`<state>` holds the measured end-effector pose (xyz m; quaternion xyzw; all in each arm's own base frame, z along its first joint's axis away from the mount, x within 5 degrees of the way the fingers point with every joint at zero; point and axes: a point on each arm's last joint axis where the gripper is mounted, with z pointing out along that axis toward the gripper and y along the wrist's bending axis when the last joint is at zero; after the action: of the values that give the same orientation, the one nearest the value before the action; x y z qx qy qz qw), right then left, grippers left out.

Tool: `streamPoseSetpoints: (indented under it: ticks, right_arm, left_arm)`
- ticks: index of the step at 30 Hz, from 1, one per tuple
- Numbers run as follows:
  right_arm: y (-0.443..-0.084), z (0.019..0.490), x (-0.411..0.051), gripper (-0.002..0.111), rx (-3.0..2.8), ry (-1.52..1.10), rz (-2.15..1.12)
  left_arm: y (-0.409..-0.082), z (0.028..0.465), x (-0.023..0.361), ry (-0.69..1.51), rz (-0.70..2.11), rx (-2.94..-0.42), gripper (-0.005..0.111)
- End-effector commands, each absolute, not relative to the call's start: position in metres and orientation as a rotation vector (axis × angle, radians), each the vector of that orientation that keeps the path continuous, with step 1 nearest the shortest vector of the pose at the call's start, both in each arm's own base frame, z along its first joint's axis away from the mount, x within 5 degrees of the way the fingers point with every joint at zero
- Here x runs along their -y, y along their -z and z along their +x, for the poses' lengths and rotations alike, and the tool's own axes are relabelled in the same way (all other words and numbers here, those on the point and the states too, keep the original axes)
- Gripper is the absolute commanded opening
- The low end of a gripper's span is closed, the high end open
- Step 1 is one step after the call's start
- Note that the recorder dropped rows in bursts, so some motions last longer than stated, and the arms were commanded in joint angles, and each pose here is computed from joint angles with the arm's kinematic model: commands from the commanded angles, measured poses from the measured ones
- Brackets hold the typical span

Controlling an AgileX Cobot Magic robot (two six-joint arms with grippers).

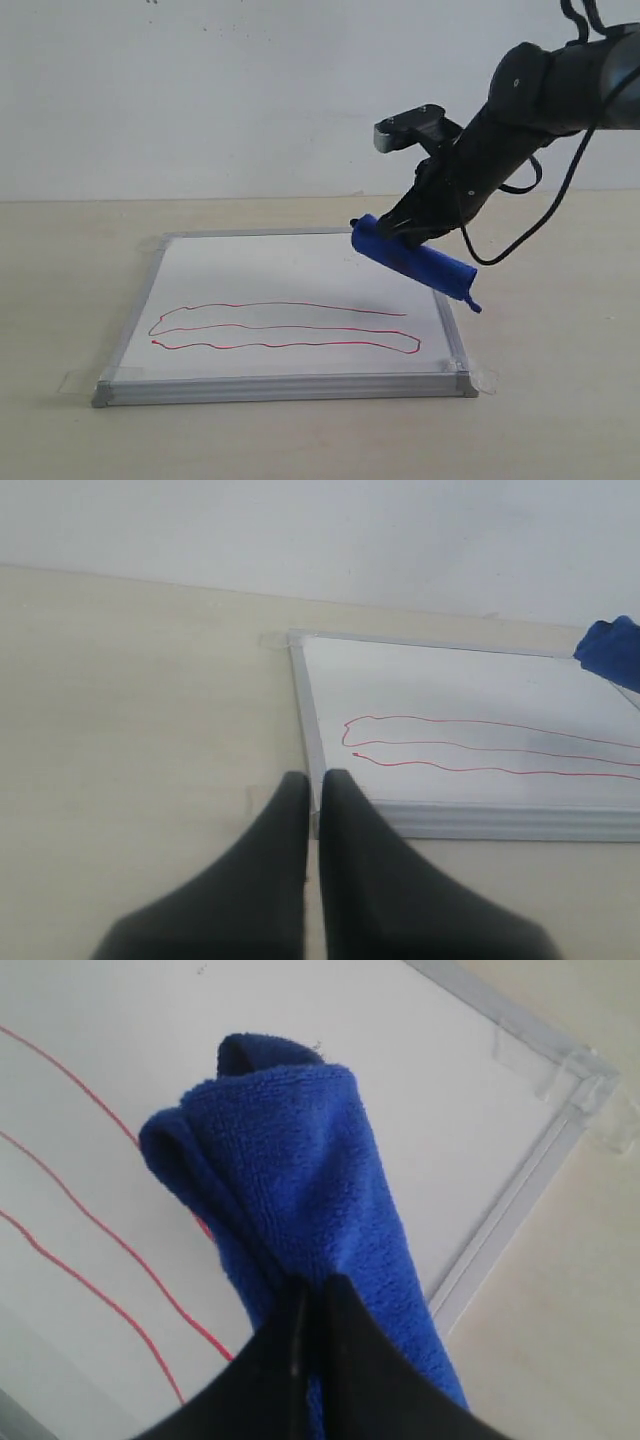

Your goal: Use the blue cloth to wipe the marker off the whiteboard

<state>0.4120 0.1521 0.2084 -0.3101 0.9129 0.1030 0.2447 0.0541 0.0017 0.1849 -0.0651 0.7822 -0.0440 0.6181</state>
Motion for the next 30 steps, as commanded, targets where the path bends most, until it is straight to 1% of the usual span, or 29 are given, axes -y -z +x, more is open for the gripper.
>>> streamPoseSetpoints:
  ticks: [1,4,7,8,10,12,15,16,17,21,26,30]
  right_arm:
    - [-0.200,0.406,-0.173,-0.001,-2.463,-0.258,-0.859]
    - [-0.191,0.407,-0.185,0.001,-2.426,-0.220,-0.906]
    - [-0.183,0.409,-0.187,0.008,-2.426,-0.200,-0.897]
    - [-0.179,0.410,-0.187,0.012,-2.433,-0.191,-0.902]
    - [-0.172,0.411,-0.187,0.023,-2.449,-0.182,-0.915]
    - [-0.165,0.410,-0.187,0.039,-2.476,-0.185,-0.925]
    - [-0.163,0.409,-0.187,0.065,-2.486,-0.179,-0.951]
    - [-0.165,0.409,-0.186,0.070,-2.475,-0.169,-0.968]
    - [-0.166,0.409,-0.186,0.071,-2.464,-0.159,-0.991]
    - [-0.171,0.409,-0.185,0.069,-2.382,-0.108,-1.140]
    - [-0.165,0.408,-0.188,0.069,-2.289,-0.097,-1.331]
    - [-0.159,0.416,-0.190,0.069,-2.236,-0.068,-1.305]
  left_arm:
    - [-0.185,0.054,-0.002,0.111,-0.155,-1.791,0.004]
    - [-0.185,0.054,-0.002,0.111,-0.155,-1.791,0.004]
    - [-0.185,0.054,-0.002,0.111,-0.155,-1.791,0.004]
    - [-0.185,0.054,-0.002,0.111,-0.155,-1.791,0.004]
    - [-0.185,0.054,-0.002,0.111,-0.155,-1.791,0.004]
    - [-0.185,0.054,-0.002,0.111,-0.155,-1.791,0.004]
    - [-0.185,0.054,-0.002,0.111,-0.155,-1.791,0.004]
    - [-0.185,0.054,-0.002,0.111,-0.155,-1.791,0.004]
    - [-0.185,0.054,-0.002,0.111,-0.155,-1.791,0.004]
    - [-0.185,0.054,-0.002,0.111,-0.155,-1.791,0.004]
    - [-0.185,0.054,-0.002,0.111,-0.155,-1.791,0.004]
    - [-0.185,0.054,-0.002,0.111,-0.155,-1.791,0.004]
